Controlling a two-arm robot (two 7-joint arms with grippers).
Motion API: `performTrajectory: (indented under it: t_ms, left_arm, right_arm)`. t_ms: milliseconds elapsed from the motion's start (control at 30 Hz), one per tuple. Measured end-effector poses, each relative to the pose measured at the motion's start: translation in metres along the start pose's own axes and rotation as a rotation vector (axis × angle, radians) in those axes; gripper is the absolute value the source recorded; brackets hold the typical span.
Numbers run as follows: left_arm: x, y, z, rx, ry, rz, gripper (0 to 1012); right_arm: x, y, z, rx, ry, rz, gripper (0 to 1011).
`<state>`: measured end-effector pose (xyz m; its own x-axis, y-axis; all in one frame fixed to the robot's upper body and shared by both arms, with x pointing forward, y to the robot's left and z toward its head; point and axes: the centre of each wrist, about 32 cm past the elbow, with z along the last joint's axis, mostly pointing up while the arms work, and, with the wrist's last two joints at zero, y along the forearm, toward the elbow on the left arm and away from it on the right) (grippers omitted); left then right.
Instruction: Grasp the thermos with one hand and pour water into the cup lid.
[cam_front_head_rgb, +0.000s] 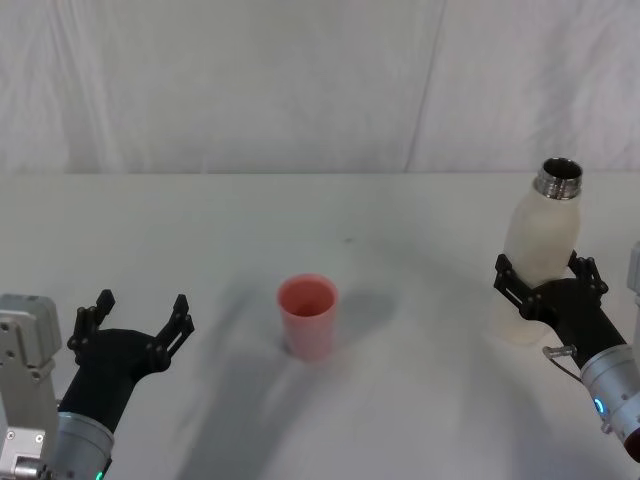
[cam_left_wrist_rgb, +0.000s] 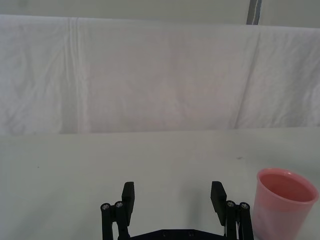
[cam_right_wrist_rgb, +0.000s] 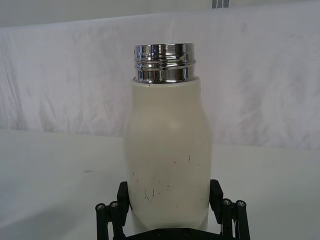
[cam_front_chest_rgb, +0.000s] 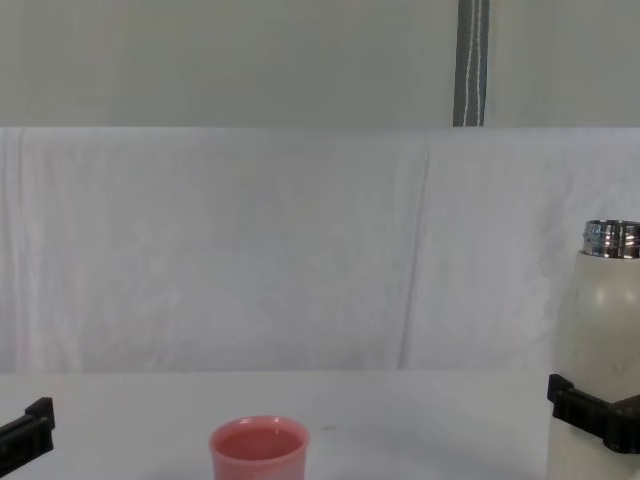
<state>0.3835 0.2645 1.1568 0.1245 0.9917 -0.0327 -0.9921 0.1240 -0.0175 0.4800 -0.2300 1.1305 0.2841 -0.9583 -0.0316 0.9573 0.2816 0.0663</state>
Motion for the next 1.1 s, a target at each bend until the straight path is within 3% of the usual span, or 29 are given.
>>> performTrajectory:
  t_ms: [1100]
  left_arm:
    - [0.0000, 0.0000, 0.0000, 0.000, 0.000, 0.000, 1001]
  right_arm:
    - [-0.0020, -0.0035, 0.0025, 0.014, 0.007, 0.002, 1001]
